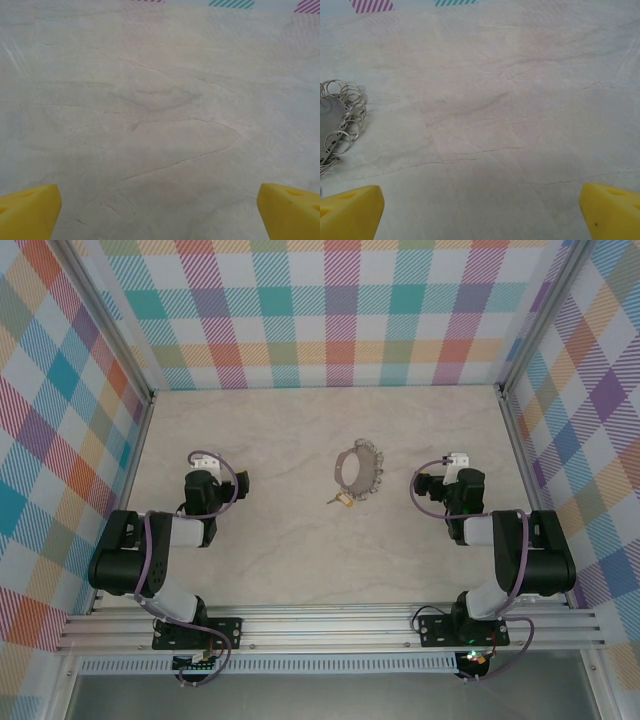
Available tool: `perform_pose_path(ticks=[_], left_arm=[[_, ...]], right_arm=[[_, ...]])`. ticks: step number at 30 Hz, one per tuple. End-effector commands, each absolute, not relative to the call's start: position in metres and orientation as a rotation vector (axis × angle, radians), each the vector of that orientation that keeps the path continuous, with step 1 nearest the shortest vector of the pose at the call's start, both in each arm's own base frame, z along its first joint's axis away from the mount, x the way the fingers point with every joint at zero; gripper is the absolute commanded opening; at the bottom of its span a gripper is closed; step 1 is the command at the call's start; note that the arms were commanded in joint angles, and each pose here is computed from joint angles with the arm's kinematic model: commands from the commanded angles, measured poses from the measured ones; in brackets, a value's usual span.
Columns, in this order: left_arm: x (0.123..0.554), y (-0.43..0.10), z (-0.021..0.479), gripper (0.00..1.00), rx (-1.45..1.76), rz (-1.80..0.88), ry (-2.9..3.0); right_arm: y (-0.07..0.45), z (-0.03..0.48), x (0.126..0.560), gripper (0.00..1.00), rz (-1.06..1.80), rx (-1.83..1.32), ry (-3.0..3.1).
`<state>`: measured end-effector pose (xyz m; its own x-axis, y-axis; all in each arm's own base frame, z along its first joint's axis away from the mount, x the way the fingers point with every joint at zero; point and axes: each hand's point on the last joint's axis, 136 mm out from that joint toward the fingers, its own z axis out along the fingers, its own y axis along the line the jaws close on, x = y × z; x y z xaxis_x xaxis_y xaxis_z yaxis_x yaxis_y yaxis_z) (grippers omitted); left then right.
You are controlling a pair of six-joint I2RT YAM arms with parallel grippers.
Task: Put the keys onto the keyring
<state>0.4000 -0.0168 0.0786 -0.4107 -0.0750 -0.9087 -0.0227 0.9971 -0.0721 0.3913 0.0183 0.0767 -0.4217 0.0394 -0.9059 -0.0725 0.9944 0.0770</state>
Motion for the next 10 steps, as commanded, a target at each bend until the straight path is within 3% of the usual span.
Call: perform_pose_path(ticks=[1,10], left_arm=[[0.3997,-0.0149,0.0774,1.0,-0.063,-0.065,1.999],[0.3994,-0.015,0.0785,1.0,-0.062,-0.062,1.995]], right_arm=[[0.0213,0.0919,0.3977,1.0,0.147,-0.039,1.948],[0.0222,0.0918,0.3978,1.0,0.15,-0.041,1.949]])
